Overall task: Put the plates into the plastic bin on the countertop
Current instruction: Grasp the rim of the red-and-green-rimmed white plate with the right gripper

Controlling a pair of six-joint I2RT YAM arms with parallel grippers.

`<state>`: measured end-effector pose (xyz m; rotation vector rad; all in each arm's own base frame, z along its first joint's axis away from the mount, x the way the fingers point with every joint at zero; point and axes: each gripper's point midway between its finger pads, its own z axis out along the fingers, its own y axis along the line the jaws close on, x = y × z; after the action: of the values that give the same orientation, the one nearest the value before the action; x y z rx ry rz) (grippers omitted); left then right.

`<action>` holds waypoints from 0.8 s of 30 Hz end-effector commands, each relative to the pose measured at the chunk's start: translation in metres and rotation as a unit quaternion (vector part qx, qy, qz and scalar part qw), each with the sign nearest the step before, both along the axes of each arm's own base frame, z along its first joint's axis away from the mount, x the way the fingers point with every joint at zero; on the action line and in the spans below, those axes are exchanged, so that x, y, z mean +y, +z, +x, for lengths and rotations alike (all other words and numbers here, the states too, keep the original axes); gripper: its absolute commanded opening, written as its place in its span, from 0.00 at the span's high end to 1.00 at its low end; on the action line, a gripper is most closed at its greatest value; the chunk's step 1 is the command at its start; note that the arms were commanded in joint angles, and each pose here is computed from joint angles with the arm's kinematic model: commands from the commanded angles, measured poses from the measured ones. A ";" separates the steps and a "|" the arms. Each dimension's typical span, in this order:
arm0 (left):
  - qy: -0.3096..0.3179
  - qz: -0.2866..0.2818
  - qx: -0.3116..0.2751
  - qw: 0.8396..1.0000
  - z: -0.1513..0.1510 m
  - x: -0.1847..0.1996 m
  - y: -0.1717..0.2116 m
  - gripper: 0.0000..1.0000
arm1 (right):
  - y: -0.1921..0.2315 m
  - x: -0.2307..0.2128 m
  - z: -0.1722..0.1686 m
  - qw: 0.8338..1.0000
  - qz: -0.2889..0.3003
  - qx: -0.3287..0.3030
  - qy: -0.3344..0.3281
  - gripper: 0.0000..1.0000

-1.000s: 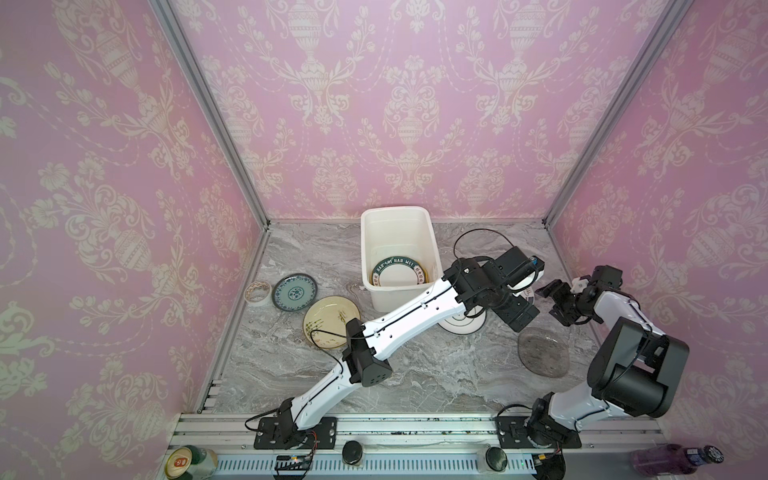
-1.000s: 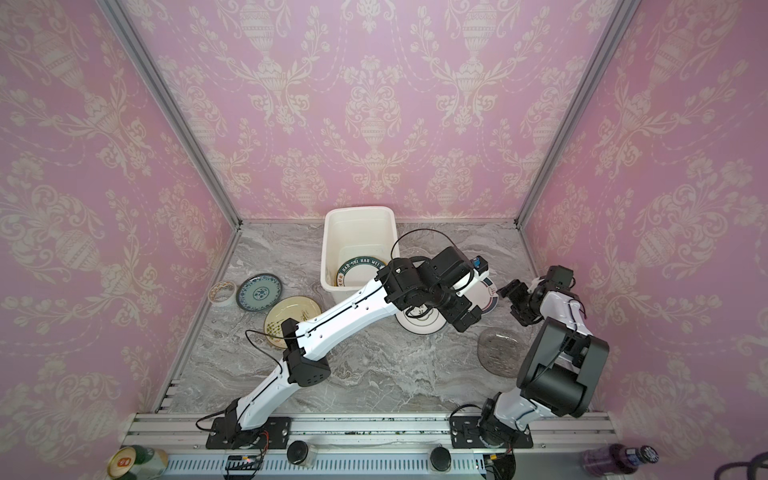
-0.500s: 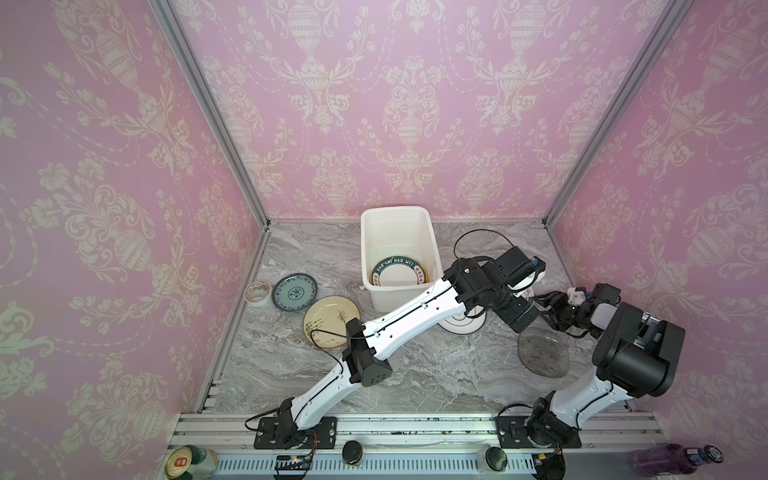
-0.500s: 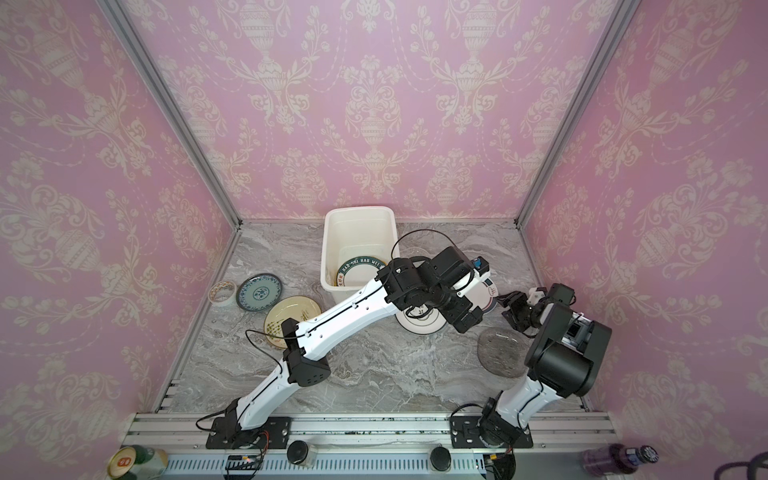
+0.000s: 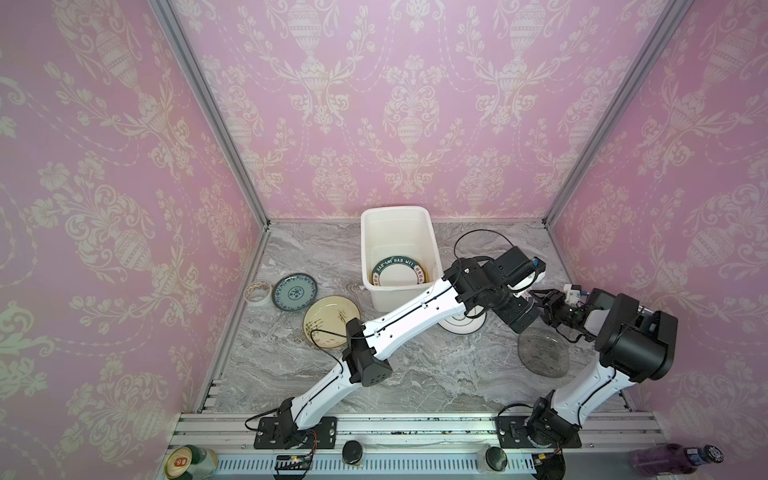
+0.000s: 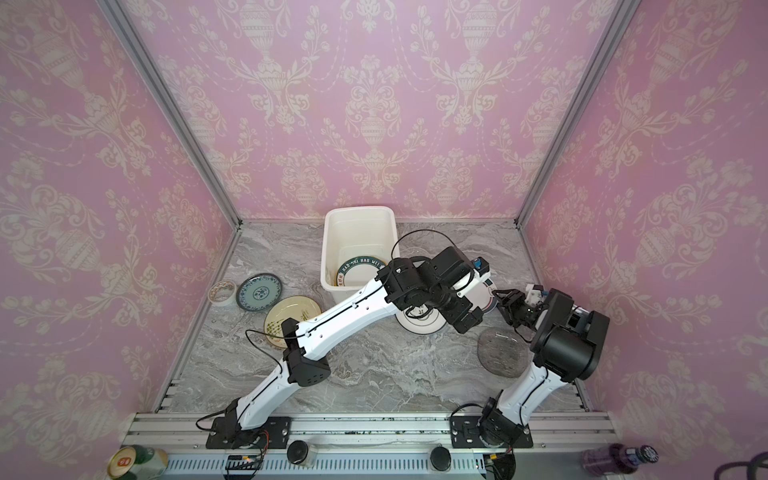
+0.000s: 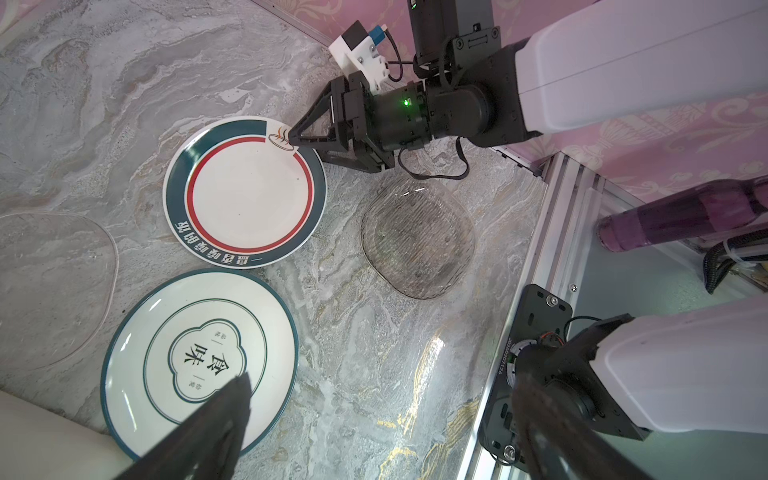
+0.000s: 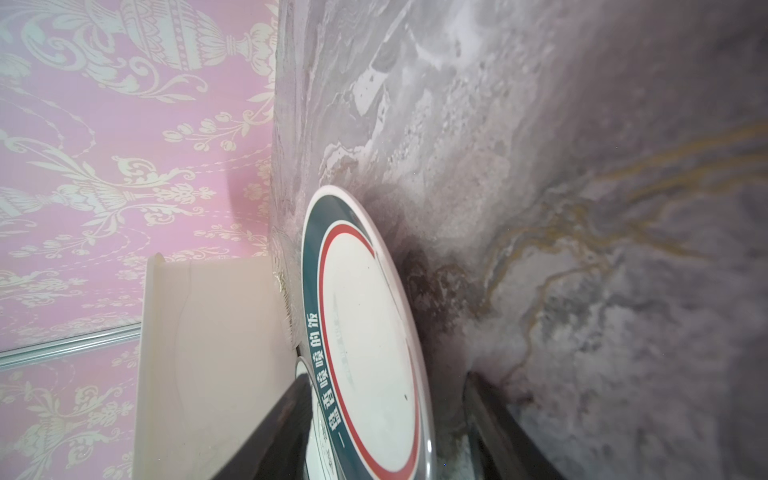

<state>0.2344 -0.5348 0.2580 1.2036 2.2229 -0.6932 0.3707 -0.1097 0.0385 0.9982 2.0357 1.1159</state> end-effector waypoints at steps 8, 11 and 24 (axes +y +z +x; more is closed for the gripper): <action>0.004 0.007 0.023 1.000 -0.002 0.004 -0.007 0.01 | -0.021 0.008 -0.009 1.000 0.018 0.023 -0.007 0.47; 0.003 0.009 0.021 1.000 -0.002 0.005 -0.006 0.01 | -0.022 0.008 -0.008 1.000 0.017 0.023 -0.002 0.51; 0.005 0.015 0.011 1.000 0.000 0.007 -0.006 0.01 | -0.021 0.012 -0.006 0.999 0.006 0.030 0.016 0.73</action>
<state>0.2342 -0.5342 0.2574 1.2012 2.2285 -0.6921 0.3674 -0.1003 0.0271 0.9985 2.0595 1.1378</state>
